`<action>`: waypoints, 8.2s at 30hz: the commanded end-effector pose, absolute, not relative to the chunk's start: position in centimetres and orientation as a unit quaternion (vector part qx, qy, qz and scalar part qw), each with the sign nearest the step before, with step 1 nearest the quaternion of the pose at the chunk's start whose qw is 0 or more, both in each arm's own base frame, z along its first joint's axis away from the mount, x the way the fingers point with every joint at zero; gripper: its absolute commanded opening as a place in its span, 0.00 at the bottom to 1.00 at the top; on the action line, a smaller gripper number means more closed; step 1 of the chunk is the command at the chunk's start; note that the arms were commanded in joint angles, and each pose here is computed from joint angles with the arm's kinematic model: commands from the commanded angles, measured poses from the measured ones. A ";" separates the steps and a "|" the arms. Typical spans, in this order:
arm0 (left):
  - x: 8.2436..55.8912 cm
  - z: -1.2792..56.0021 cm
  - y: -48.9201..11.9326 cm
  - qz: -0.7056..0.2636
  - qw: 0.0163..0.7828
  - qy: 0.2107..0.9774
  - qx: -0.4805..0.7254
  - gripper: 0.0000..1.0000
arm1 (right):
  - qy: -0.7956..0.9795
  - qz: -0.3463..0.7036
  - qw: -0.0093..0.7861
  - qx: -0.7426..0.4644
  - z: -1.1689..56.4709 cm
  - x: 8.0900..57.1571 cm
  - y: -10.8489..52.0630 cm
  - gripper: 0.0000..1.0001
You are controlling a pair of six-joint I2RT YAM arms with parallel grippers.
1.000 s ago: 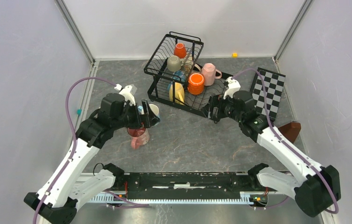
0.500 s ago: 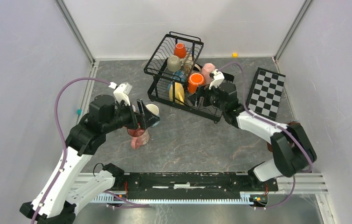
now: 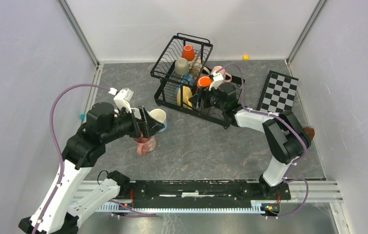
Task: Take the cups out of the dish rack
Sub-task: Unload the cup from the dish rack, then place the cup at the center of the board.
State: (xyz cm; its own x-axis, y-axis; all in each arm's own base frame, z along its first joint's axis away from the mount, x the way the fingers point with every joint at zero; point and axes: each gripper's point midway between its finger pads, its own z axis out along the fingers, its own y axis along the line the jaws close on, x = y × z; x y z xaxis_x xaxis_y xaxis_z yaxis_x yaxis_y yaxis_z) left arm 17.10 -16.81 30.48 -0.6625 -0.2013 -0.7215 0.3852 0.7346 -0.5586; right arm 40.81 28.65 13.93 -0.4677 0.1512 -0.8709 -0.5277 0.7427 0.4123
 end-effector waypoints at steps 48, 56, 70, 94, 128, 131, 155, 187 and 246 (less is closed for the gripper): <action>16.9 31.8 -16.7 -0.369 0.410 0.833 0.043 1.00 | 0.788 0.331 0.507 -0.116 10.6 42.9 31.2 0.44; 16.9 31.8 -16.7 -0.370 0.411 0.832 0.042 1.00 | 0.788 0.317 0.514 -0.122 10.9 42.7 30.6 0.29; 17.1 31.5 -17.1 -0.376 0.407 0.832 0.039 1.00 | 0.785 0.287 0.528 -0.151 12.3 41.4 28.5 0.18; 17.7 30.3 -17.7 -0.399 0.400 0.825 0.006 1.00 | 0.796 0.240 0.531 -0.166 13.9 39.1 25.0 0.00; 20.4 26.1 -21.1 -0.541 0.348 0.751 -0.146 1.00 | 0.783 0.252 0.564 -0.080 23.3 36.1 21.4 0.00; 20.9 26.1 -21.4 -0.557 0.342 0.739 -0.163 1.00 | 0.778 0.270 0.562 -0.073 23.9 35.1 21.4 0.00; 24.0 22.5 -25.0 -0.600 0.301 0.698 -0.250 1.00 | 0.728 0.485 0.484 -0.014 25.5 25.7 25.9 0.00; 24.4 30.3 -27.0 -0.749 0.244 0.551 -0.274 0.84 | 0.605 0.672 0.427 0.029 29.0 21.3 28.1 0.00; 18.6 22.7 -24.8 -0.412 0.290 0.864 -0.008 0.02 | 0.789 0.320 0.522 -0.049 24.0 25.1 21.5 0.98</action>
